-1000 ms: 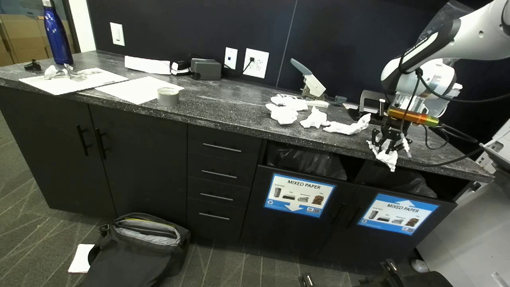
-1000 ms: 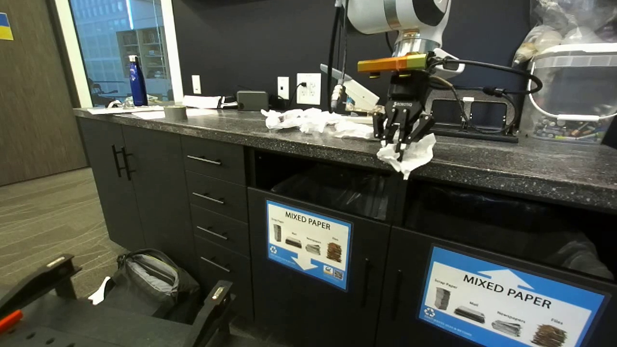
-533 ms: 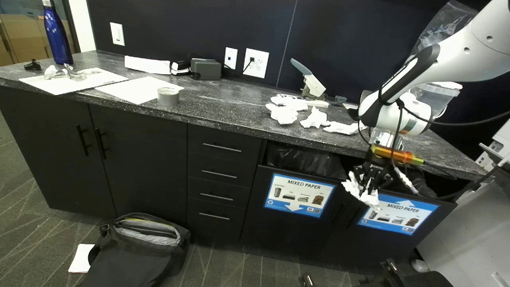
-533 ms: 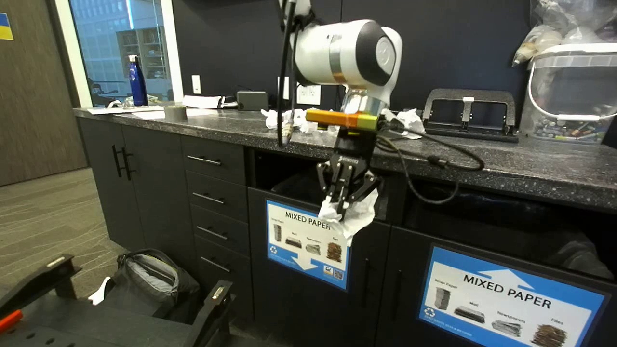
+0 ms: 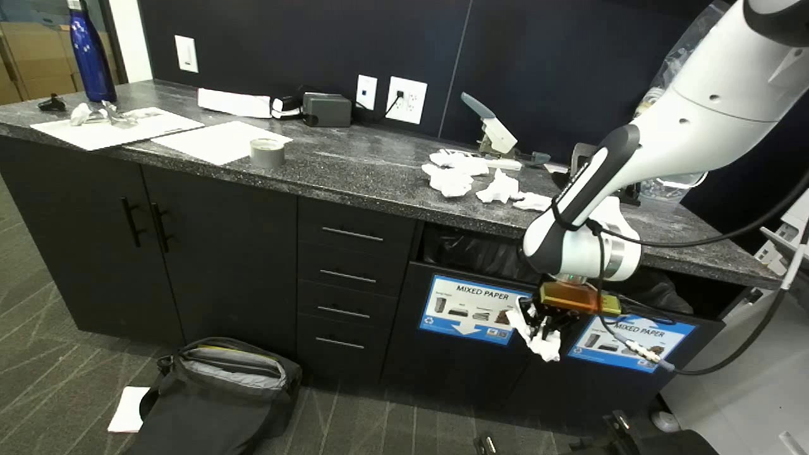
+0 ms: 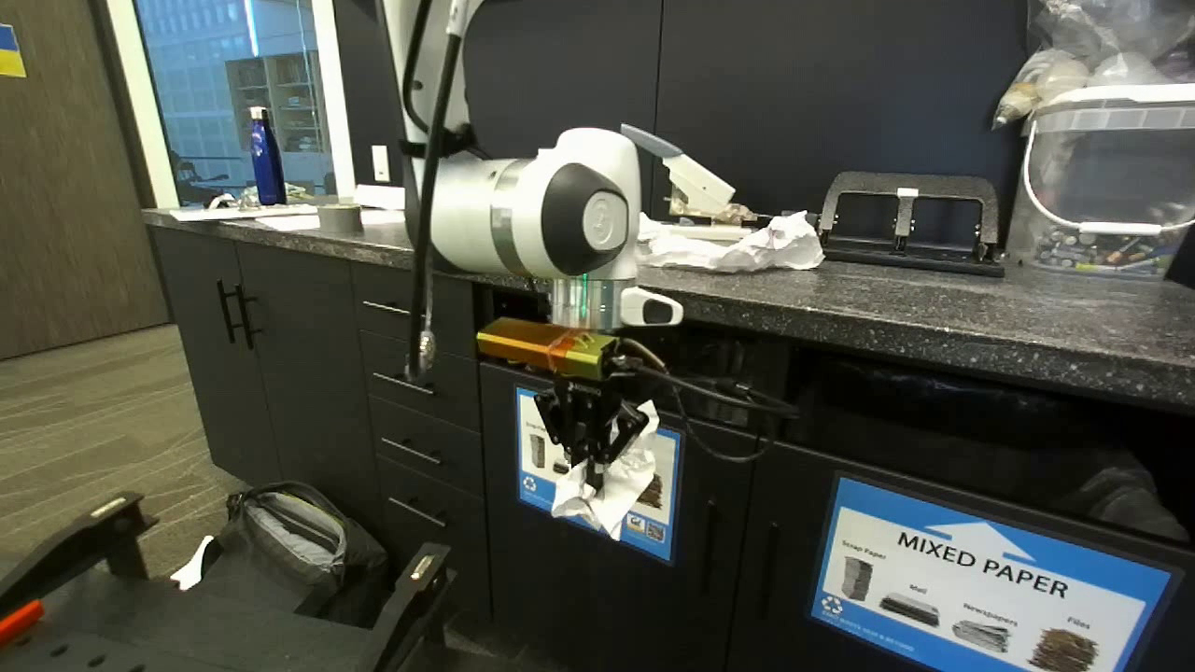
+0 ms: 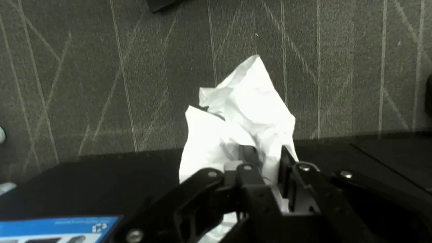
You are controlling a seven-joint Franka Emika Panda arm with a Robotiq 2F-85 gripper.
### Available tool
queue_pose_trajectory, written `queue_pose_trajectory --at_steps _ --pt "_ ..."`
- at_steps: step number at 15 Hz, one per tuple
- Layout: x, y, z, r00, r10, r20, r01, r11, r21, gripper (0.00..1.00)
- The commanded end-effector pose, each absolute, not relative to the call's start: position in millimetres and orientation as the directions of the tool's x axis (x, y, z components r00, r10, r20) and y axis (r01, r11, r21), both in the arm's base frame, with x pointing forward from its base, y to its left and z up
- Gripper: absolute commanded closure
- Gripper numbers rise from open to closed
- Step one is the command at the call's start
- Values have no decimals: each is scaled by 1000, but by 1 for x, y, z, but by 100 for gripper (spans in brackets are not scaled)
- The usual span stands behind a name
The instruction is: Pick the papers on the counter and put them in the recycle bin
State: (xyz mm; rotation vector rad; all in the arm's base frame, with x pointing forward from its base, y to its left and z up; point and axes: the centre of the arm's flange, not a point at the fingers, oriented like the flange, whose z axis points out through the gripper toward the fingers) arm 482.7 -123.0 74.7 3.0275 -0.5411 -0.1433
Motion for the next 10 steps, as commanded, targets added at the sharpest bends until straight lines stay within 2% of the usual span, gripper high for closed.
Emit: queue_pose_trajectory --at_steps 1,8,10 --pt "468 -93 49 937 -328 116 -341 -934 111 81" --pt "497 -72 48 827 -274 490 -361 -928 89 82" --pt "506 -70 52 767 -276 580 -383 -921 67 85"
